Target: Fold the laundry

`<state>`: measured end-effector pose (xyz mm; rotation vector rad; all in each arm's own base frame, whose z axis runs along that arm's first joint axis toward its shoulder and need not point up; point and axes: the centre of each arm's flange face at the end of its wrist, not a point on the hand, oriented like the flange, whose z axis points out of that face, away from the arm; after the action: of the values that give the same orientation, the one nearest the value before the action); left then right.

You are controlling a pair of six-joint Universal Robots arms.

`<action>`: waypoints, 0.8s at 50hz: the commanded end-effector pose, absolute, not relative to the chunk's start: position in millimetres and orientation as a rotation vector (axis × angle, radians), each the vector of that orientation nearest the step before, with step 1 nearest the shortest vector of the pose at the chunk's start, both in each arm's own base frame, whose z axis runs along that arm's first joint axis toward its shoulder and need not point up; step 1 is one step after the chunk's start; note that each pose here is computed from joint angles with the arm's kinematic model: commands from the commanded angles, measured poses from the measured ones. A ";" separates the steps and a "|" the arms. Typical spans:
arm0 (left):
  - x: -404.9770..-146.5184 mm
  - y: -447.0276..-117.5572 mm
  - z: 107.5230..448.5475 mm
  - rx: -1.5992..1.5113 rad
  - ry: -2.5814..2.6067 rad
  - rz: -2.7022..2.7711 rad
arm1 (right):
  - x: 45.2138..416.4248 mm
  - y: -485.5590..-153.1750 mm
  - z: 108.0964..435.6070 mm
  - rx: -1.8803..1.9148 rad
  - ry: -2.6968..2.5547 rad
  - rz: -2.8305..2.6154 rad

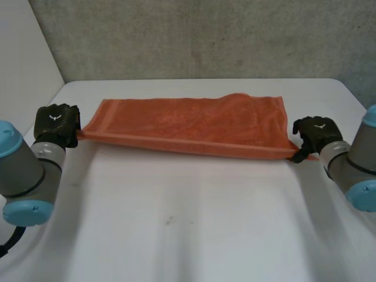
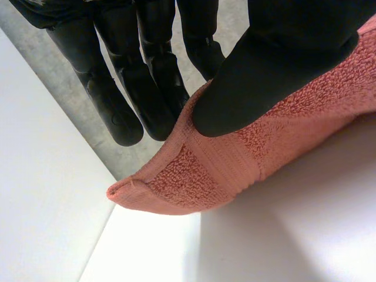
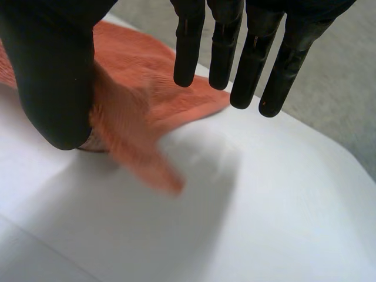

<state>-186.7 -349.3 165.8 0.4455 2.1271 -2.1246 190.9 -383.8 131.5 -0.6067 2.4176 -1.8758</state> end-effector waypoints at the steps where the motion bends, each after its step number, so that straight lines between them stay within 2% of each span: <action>1: -185.0 -347.9 166.2 0.438 2.130 -2.122 | 177.7 -388.3 128.4 -0.402 2.426 -1.793; 8: -188.4 -345.3 166.0 0.447 2.134 -2.126 | 184.4 -381.8 119.2 -0.458 2.403 -1.646; 20: -189.6 -339.4 168.2 0.455 2.138 -2.124 | 187.1 -376.8 123.9 -0.496 2.385 -1.630; 25: -188.1 -334.2 172.2 0.462 2.143 -2.111 | 185.5 -376.2 135.4 -0.502 2.382 -1.665; 31: -184.7 -317.5 180.4 0.496 2.217 -2.011 | 174.5 -366.6 169.2 -0.715 2.427 -1.744; 36: -177.9 -294.2 190.0 0.544 2.320 -1.854 | 154.8 -348.3 187.9 -0.983 2.563 -1.706; 40: -171.3 -261.1 206.0 0.614 2.388 -1.707 | 150.1 -315.9 206.5 -1.267 2.638 -1.572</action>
<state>-179.6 -300.5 187.6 0.5308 2.2910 -1.8988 160.5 -353.1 183.3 -0.9023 2.5272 -1.7214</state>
